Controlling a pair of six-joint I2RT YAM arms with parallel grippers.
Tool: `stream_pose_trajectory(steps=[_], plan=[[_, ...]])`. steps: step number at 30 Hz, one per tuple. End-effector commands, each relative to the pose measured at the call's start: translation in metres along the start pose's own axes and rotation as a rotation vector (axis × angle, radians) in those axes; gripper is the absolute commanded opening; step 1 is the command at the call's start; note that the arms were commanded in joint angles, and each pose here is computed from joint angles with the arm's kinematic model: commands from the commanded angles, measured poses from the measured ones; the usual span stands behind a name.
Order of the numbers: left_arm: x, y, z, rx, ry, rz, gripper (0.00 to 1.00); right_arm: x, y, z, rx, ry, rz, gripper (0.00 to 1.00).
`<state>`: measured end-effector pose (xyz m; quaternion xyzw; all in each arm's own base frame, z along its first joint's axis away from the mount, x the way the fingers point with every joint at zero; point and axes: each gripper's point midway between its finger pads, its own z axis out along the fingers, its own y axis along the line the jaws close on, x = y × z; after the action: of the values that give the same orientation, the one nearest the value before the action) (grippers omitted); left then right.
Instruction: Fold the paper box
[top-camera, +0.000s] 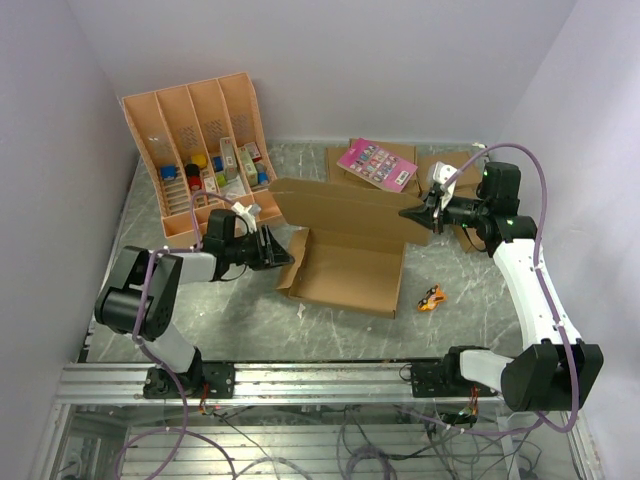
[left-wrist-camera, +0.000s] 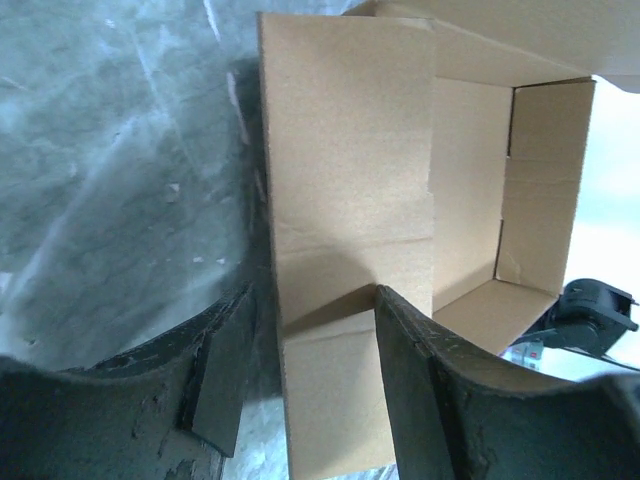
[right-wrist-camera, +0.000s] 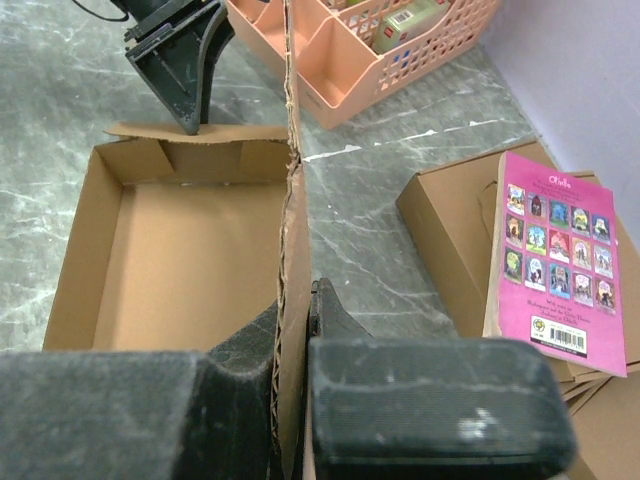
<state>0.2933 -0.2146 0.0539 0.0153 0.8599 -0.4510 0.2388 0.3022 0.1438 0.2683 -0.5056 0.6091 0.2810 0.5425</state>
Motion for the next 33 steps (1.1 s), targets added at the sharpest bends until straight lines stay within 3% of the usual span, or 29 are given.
stream_pose_trajectory(steps=[1,9,21,33], plan=[[-0.001,-0.026,0.003,0.156,-0.010,-0.006,0.61,-0.010,0.007,0.000,-0.021,-0.037,-0.017,0.00],[-0.004,-0.045,0.002,0.259,-0.031,-0.028,0.62,-0.009,0.011,0.000,-0.043,-0.037,-0.011,0.00],[-0.013,-0.044,0.008,0.194,-0.044,0.005,0.62,-0.081,0.009,-0.006,-0.108,-0.195,-0.017,0.00],[-0.024,-0.059,0.010,0.224,-0.095,0.018,0.64,-0.092,0.012,-0.001,-0.139,-0.228,-0.014,0.00]])
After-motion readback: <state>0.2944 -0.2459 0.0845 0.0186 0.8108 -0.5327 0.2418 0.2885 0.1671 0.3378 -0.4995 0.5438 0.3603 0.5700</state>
